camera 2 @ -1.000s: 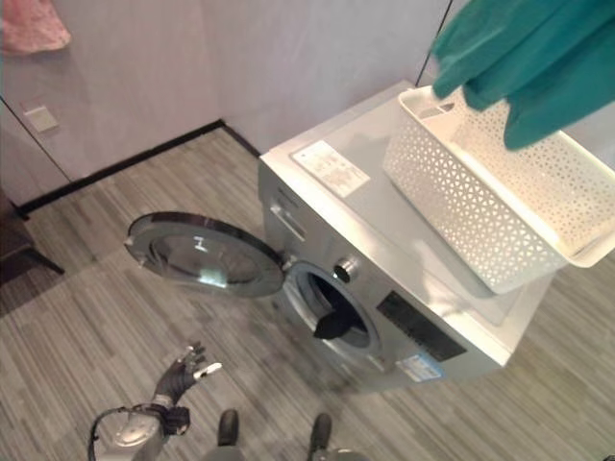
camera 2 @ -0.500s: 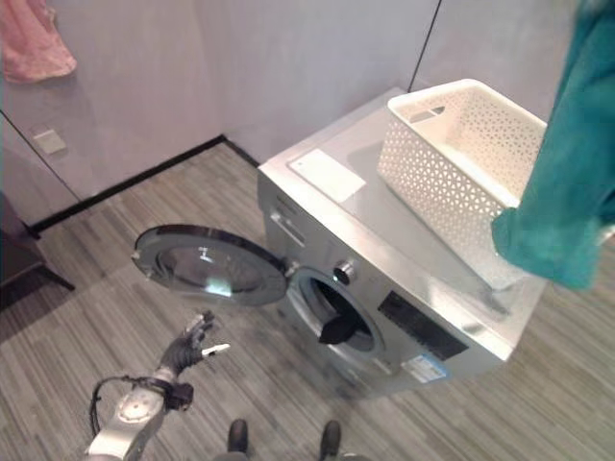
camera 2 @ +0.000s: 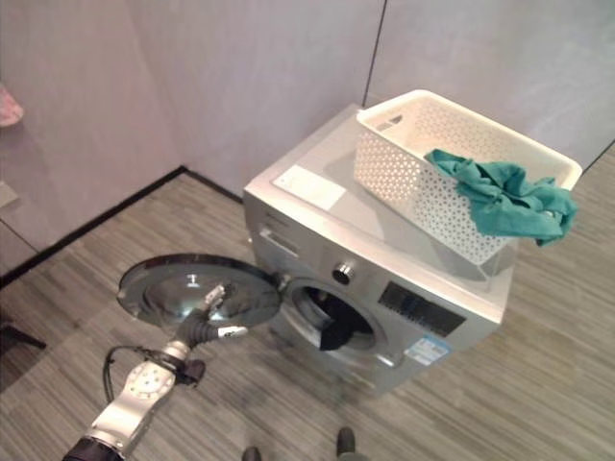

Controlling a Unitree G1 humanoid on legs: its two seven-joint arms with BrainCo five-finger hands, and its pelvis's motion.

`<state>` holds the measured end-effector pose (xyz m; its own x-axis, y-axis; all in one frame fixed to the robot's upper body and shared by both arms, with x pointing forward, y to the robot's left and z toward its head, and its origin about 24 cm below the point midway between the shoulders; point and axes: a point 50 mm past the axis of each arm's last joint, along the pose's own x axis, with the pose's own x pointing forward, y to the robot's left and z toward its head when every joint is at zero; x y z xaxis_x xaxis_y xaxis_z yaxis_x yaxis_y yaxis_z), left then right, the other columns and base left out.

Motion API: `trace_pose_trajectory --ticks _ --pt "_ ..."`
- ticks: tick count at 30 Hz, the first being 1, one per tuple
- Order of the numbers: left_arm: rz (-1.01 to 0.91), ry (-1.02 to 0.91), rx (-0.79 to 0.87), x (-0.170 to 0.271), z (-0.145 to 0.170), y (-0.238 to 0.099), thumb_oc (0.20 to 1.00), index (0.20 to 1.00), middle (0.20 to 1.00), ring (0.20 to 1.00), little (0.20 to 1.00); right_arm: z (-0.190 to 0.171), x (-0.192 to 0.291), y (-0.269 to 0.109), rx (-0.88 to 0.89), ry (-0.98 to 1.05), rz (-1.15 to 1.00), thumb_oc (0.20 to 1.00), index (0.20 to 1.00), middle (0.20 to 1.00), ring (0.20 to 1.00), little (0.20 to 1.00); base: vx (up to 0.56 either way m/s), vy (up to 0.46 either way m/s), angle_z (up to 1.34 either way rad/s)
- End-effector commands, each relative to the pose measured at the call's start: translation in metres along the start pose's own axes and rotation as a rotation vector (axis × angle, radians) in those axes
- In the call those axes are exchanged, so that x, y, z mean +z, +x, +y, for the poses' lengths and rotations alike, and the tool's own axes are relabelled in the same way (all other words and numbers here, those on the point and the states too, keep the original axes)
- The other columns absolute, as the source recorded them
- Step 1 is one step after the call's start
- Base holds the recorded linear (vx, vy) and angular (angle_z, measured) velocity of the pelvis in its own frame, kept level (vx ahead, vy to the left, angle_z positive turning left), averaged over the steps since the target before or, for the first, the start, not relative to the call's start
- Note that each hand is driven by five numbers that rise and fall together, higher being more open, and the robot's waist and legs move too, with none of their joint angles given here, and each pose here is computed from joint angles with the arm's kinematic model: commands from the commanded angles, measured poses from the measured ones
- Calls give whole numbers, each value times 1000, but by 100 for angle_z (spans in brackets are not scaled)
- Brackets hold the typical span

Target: Grab the laundry basket,head to the washer,open it,put in the laundry and shut it.

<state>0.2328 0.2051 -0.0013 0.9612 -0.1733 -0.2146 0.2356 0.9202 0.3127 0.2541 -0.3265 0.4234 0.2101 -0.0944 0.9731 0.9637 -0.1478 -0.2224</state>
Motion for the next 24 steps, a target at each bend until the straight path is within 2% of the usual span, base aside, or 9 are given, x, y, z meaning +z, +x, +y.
trace_pose_trajectory --ticks 1,2,3,4,9,10,19,21,24 --pt "-92 62 -1 18 13 0 1000 1000 1000 1000 1000 0 -13 16 66 141 134 335 335 335 335 335 19 -52 14" --pt "-82 61 -3 15 14 -1 1000 1000 1000 1000 1000 5 -16 15 109 155 156 398 398 398 398 398 14 -63 15" --pt "-73 63 -4 14 16 -2 1000 1000 1000 1000 1000 17 -19 14 194 187 192 542 542 542 542 542 16 -65 11" --pt "-70 56 -2 13 16 -3 1000 1000 1000 1000 1000 22 -21 17 233 207 220 1000 1000 1000 1000 1000 15 -88 6" --pt "-54 46 0 13 23 -3 1000 1000 1000 1000 1000 50 -38 21 558 195 373 1000 1000 1000 1000 1000 33 -152 7" --pt "-49 44 -21 11 21 -3 1000 1000 1000 1000 1000 61 -43 12 699 153 411 1000 1000 1000 1000 1000 43 -158 21" --pt "-12 7 -57 3 11 -3 1000 1000 1000 1000 1000 85 -41 -12 905 68 420 1000 1000 1000 1000 1000 19 -138 19" --pt "15 -4 -71 -3 6 -4 1000 1000 1000 1000 1000 95 -37 -28 1011 45 349 1000 1000 1000 1000 1000 67 -206 21" --pt "46 -3 -88 -10 5 -10 1000 1000 1000 1000 1000 89 -46 -37 1107 -23 282 1000 1000 1000 1000 1000 41 -124 1"
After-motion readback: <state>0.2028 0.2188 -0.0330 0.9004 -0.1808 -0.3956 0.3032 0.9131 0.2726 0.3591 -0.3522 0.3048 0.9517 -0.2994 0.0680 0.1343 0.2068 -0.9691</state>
